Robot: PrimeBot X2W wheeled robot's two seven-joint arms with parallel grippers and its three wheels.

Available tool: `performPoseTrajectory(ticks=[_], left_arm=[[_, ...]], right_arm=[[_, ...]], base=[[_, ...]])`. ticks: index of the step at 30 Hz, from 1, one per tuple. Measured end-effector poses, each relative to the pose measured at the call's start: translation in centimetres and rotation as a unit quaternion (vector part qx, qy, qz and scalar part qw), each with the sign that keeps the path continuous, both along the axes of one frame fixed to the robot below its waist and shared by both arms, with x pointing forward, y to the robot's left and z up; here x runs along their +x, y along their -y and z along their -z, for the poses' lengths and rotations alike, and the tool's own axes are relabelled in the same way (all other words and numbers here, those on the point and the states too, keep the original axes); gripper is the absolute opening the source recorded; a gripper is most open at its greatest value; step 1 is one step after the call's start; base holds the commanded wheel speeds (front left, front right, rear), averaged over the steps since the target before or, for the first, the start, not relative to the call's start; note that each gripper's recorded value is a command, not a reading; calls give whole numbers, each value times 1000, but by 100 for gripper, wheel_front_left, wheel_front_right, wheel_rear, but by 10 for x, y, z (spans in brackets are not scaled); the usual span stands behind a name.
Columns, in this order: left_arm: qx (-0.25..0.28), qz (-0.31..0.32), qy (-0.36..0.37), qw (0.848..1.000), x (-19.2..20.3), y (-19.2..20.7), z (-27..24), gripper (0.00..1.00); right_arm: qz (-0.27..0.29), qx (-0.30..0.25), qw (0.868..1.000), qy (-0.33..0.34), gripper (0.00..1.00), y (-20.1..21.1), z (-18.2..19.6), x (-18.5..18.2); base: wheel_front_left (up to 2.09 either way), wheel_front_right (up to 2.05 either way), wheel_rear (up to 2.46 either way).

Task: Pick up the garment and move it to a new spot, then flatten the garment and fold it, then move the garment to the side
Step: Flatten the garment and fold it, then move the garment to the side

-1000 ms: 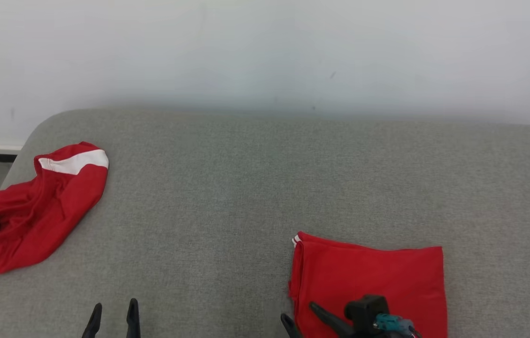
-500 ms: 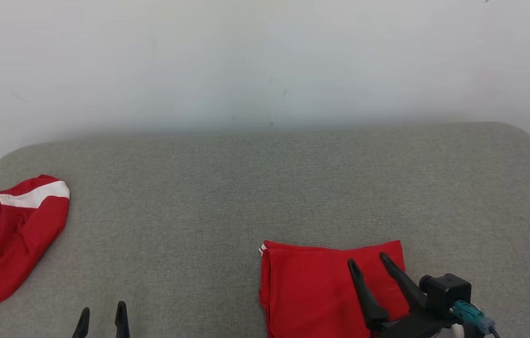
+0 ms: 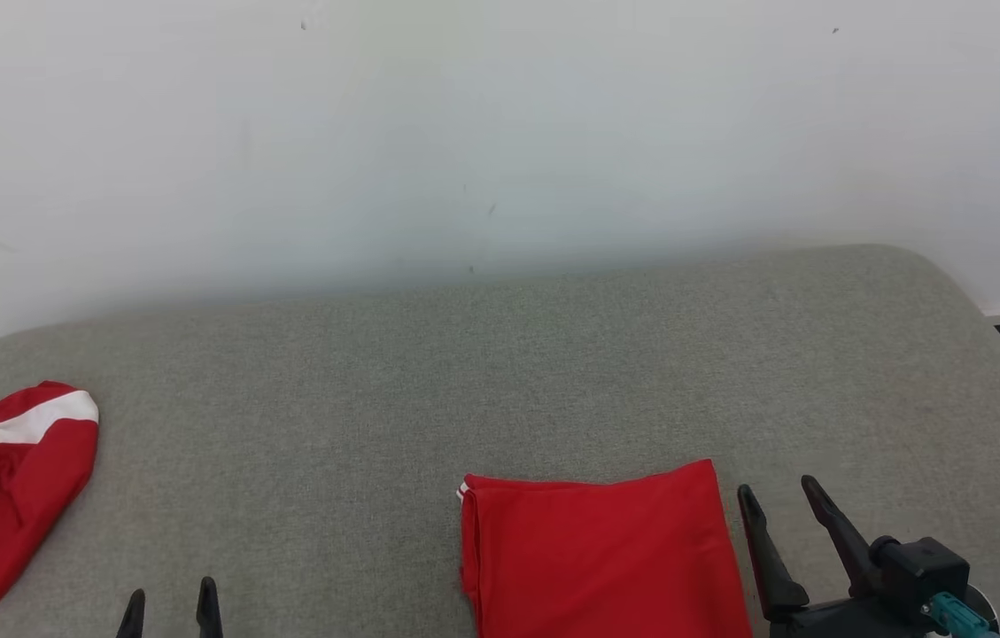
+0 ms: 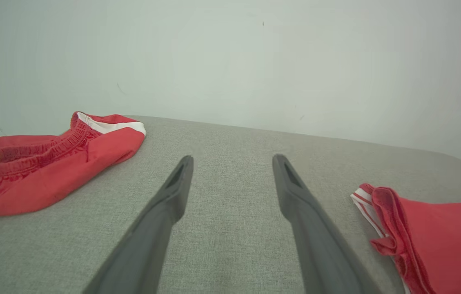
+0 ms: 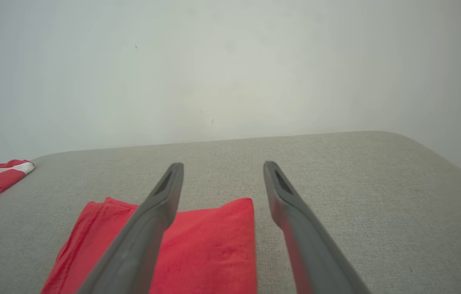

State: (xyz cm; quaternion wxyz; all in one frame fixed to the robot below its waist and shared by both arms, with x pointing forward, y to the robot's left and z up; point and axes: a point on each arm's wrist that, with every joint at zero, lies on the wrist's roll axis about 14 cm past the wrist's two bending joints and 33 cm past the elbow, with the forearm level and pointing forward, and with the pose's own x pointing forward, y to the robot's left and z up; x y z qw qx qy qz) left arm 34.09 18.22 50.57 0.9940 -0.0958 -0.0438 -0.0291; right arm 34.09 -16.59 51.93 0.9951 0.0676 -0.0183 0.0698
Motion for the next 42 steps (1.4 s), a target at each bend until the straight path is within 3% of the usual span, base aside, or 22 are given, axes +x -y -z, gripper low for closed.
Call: performPoseTrajectory(ticks=[7,17,42], left_arm=[[13,0,-4,1000,-2,0,3,100],[22,-2,-18,1000,-5,-1,12,100],[21,-11,-49,999,-4,-7,31,100]], right_arm=[[10,-7,1000,23,100,20,-1,-6],[29,-12,999,1,100,40,20,-9],[39,-16,999,-18,100,41,33,1]], base=[[0,0,0],[0,0,0],[0,0,0]])
